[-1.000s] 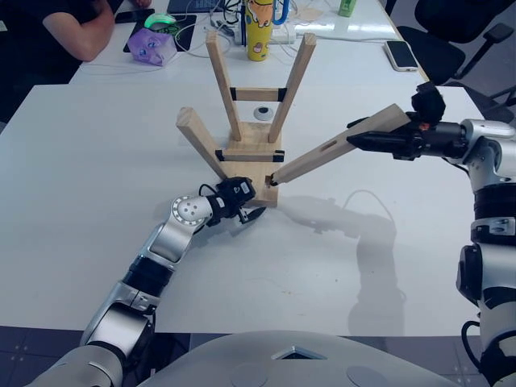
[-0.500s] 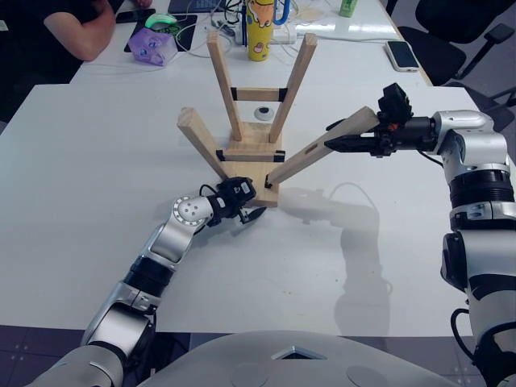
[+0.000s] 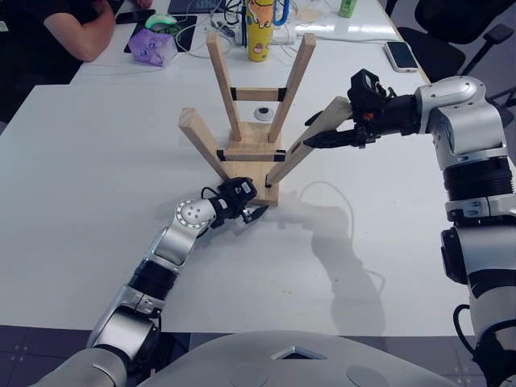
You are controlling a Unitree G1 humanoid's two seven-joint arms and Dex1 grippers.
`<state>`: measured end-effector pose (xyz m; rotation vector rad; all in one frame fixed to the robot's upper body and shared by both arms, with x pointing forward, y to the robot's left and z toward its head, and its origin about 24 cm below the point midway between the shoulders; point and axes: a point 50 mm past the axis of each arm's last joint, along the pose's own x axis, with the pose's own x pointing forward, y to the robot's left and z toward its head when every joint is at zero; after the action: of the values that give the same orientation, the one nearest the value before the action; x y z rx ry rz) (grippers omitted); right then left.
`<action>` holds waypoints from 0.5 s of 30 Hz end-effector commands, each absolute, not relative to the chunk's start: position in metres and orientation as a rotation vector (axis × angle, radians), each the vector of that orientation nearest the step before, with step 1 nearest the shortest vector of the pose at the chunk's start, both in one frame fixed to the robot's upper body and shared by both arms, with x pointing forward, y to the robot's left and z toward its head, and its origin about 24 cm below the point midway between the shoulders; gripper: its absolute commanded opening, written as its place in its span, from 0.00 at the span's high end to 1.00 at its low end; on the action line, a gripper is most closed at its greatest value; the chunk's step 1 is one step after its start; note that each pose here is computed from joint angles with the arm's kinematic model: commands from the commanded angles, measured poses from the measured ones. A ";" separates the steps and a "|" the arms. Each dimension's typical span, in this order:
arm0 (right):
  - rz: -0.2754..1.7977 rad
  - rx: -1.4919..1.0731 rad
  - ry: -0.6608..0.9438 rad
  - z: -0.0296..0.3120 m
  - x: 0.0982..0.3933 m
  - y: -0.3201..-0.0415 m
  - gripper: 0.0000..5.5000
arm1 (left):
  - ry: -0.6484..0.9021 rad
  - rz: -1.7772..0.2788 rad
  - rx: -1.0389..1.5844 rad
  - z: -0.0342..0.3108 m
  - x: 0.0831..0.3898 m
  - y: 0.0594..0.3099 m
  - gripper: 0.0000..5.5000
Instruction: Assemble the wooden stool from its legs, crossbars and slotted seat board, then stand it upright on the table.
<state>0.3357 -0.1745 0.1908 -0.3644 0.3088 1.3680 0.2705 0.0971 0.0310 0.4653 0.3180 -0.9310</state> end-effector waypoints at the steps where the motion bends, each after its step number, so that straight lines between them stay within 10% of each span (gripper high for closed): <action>1: 1.329 -0.364 0.441 0.155 0.326 -0.171 0.63 | 0.523 -0.922 0.433 -0.005 0.252 0.108 0.24; 15: 1.387 -0.383 0.481 0.139 0.305 -0.154 0.63 | 0.533 -0.932 0.423 -0.008 0.253 0.106 0.24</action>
<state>0.3142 -0.1600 0.1860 -0.4566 0.2843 1.3547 0.2711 0.0982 0.0282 0.4451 0.3287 -0.9156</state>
